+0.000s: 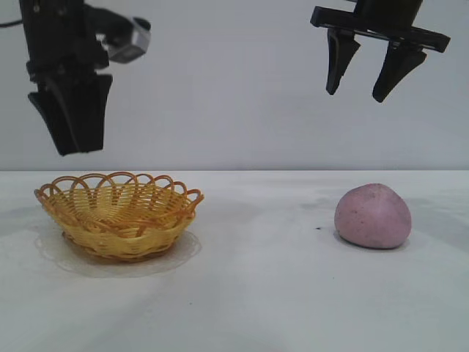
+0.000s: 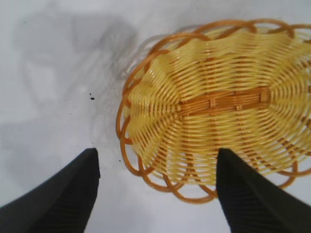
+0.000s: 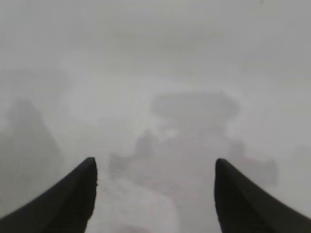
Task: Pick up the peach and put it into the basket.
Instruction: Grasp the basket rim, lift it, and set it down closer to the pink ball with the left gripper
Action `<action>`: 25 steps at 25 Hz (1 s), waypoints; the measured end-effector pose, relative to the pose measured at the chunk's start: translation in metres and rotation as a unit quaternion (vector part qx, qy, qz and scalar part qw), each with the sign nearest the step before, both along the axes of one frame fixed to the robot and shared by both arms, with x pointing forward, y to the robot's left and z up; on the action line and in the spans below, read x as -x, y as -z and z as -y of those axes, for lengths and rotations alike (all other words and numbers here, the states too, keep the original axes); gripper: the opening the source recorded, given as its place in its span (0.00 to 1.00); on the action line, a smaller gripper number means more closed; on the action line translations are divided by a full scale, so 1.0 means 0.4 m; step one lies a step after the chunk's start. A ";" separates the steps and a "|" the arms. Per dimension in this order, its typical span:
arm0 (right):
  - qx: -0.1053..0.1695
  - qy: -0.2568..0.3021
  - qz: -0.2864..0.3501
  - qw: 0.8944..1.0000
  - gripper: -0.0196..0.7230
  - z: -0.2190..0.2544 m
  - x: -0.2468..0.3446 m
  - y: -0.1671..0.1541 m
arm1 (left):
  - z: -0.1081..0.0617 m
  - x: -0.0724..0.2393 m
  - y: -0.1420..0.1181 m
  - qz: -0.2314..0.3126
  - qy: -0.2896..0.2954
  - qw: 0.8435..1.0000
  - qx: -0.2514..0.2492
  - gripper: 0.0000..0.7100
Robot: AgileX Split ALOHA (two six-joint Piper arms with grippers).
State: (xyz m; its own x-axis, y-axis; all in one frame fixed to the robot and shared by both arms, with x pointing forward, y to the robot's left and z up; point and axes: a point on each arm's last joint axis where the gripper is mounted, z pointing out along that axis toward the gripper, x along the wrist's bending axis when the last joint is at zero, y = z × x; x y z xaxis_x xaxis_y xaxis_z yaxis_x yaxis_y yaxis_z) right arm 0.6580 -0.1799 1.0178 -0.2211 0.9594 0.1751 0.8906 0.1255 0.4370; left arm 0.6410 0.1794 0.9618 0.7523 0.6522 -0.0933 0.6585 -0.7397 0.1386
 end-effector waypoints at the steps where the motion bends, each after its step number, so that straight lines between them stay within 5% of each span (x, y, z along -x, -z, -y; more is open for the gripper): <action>1: 0.000 0.000 -0.001 1.000 0.60 0.000 0.000 0.000 | 0.002 -0.007 0.006 0.000 0.000 1.000 0.000 0.68; 12: 0.000 0.000 -0.001 1.000 0.60 0.000 0.000 0.000 | 0.014 -0.056 0.084 -0.015 0.000 1.000 -0.006 0.68; 19: 0.000 -0.001 -0.001 1.000 0.60 0.000 0.000 0.000 | 0.008 -0.047 0.087 -0.039 0.008 0.999 -0.022 0.08; 21: 0.001 -0.001 -0.001 1.000 0.60 0.000 0.000 0.000 | 0.010 -0.050 0.081 -0.043 0.007 0.999 -0.019 0.00; 25: 0.001 -0.001 -0.001 1.000 0.60 0.000 0.000 0.000 | 0.018 -0.060 0.055 -0.041 -0.052 0.998 -0.005 0.00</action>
